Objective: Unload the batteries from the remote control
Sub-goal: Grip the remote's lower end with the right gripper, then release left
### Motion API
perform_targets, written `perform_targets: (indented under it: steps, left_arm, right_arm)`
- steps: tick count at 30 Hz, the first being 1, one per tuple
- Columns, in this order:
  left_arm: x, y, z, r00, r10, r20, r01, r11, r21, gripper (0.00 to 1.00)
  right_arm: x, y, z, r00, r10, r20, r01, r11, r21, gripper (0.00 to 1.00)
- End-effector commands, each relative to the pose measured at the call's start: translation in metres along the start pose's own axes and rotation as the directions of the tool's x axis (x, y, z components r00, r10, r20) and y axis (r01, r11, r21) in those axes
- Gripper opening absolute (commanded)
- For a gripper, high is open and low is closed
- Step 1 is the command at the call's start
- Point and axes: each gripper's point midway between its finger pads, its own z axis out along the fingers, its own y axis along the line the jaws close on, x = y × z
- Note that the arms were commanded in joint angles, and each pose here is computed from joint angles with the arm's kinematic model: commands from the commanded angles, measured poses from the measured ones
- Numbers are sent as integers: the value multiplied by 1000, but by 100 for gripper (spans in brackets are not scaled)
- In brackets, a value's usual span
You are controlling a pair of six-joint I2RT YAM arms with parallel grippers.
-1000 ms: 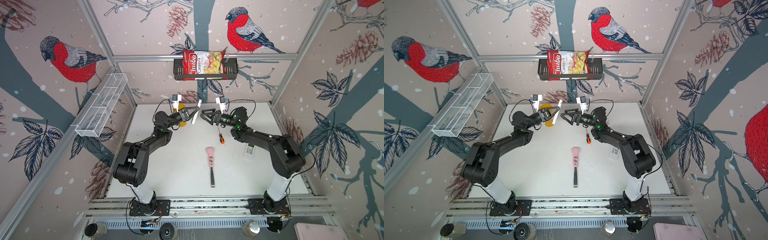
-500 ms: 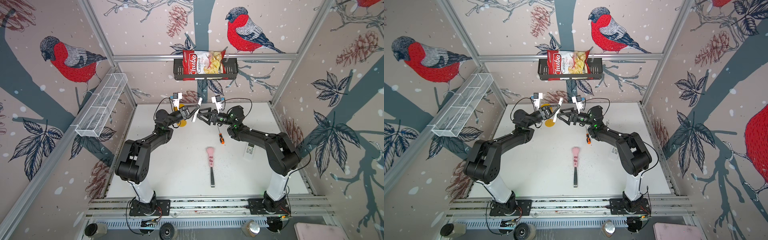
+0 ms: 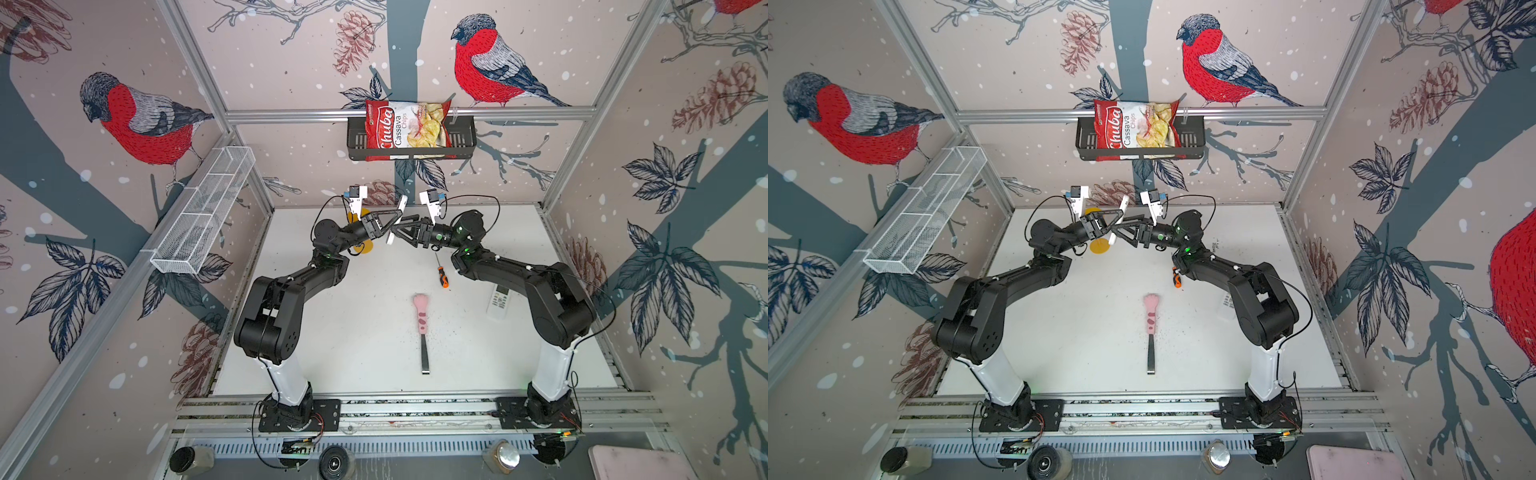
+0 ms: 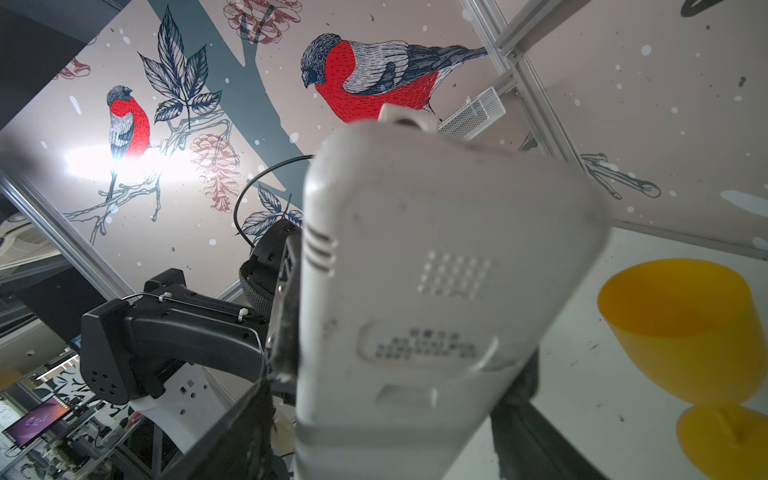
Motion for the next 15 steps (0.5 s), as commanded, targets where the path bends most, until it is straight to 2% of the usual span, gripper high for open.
perform_targets:
  steps: [1,4,9,15]
  left_arm:
    - [-7,-14,3,998,65,24,-66,997,41,32]
    - [-5,-14,3,998,66,23,-67,997,39,32]
    - [-4,-11,3,998,60,21,-61,998,30,31]
    - [-4,-12,3,998,63,20,-64,997,31,31]
  right_arm:
    - [-6,10,2,1000,-23,16,24,999,-41,72]
    - [-5,8,1,1000,-14,15,15,999,-43,61]
    - [-4,7,1,1000,-6,15,7,999,-44,53]
    - [-5,7,1,1000,-5,18,5,999,-43,52]
